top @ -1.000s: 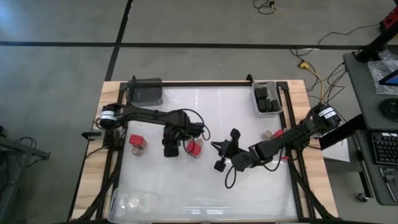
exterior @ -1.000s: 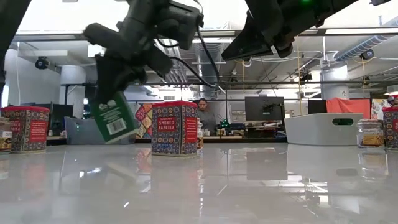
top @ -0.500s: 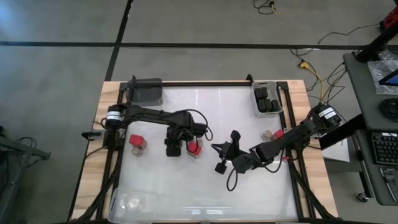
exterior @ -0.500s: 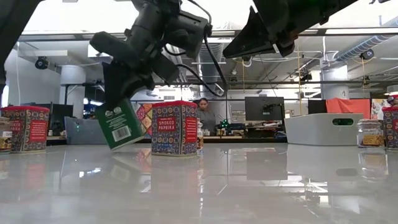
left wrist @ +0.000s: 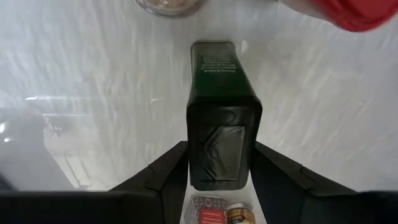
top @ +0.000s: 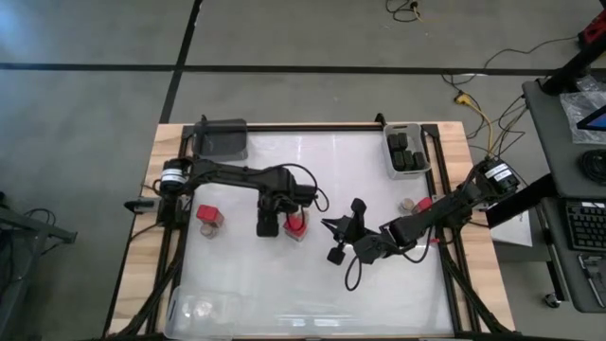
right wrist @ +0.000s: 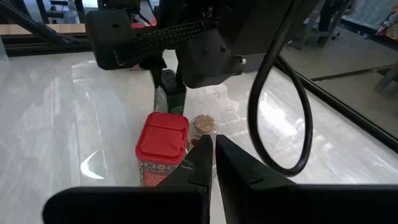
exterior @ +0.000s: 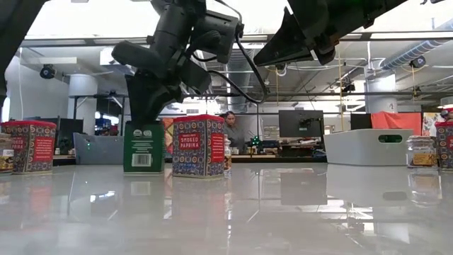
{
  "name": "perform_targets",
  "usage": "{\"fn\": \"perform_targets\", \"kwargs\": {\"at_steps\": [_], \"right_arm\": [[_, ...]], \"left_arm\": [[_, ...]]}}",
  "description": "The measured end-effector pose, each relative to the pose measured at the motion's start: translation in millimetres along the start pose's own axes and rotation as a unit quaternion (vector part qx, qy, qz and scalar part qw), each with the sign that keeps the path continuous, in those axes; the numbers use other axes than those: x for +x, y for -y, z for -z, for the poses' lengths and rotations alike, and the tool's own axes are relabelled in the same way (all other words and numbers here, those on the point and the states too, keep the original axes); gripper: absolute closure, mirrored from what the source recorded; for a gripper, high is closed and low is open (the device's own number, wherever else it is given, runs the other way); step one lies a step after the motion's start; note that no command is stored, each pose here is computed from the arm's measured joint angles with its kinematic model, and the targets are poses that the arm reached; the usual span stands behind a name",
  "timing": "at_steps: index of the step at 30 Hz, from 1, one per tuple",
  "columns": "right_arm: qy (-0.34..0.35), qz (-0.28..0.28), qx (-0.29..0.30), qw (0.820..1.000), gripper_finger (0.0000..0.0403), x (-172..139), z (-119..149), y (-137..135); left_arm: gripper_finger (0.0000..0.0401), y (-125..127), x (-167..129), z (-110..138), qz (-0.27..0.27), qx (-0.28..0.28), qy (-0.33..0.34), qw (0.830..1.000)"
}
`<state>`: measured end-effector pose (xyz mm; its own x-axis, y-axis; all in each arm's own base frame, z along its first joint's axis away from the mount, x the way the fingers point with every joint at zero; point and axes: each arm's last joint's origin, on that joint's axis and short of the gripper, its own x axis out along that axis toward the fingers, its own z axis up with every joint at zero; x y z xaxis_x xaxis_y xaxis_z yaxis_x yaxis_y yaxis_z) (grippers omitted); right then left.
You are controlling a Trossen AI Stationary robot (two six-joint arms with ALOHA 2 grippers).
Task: Sort spices by type
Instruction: Put the black seasoning can into the gray bin
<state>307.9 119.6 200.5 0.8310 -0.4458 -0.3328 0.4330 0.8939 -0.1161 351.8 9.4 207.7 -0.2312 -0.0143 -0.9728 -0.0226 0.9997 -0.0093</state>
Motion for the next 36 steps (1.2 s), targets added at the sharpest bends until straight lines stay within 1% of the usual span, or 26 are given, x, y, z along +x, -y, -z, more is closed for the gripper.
{"fn": "perform_targets", "kwargs": {"at_steps": [7, 12, 16, 19, 22, 25, 28, 33, 36], "right_arm": [[0.000, 0.000, 0.000, 1.000, 0.0390, 0, 0, 0], [0.000, 0.000, 0.002, 1.000, 0.0390, 0, 0, 0], [0.000, 0.000, 0.003, 1.000, 0.0390, 0, 0, 0], [0.000, 0.000, 0.004, 1.000, 0.0390, 0, 0, 0], [0.000, 0.000, 0.004, 1.000, 0.0390, 0, 0, 0], [0.000, 0.000, 0.005, 1.000, 0.0390, 0, 0, 0], [-0.001, 0.000, 0.005, 1.000, 0.0390, 0, 0, 0], [0.000, 0.000, 0.005, 1.000, 0.0390, 0, 0, 0], [0.000, 0.000, 0.010, 1.000, 0.0390, 0, 0, 0]], "left_arm": [[0.0248, 0, -1, -1, 0.000, -0.004, 0.010, 1.000], [0.0228, 0, -12, 6, 0.000, 0.000, 0.024, 1.000], [0.0215, 0, -27, 19, -0.001, 0.005, 0.044, 0.999], [0.0213, 0, -39, 35, -0.001, 0.004, 0.042, 0.999], [0.0213, 1, -44, 51, 0.001, -0.013, 0.043, 0.999], [0.0217, 1, -39, 69, 0.005, -0.031, 0.040, 0.999], [0.0227, 1, -26, 80, 0.005, -0.048, 0.045, 0.998], [0.0255, 0, 0, 84, 0.005, -0.067, 0.088, 0.994], [0.0278, 0, 11, 83, -0.005, -0.072, 0.093, 0.993]]}}
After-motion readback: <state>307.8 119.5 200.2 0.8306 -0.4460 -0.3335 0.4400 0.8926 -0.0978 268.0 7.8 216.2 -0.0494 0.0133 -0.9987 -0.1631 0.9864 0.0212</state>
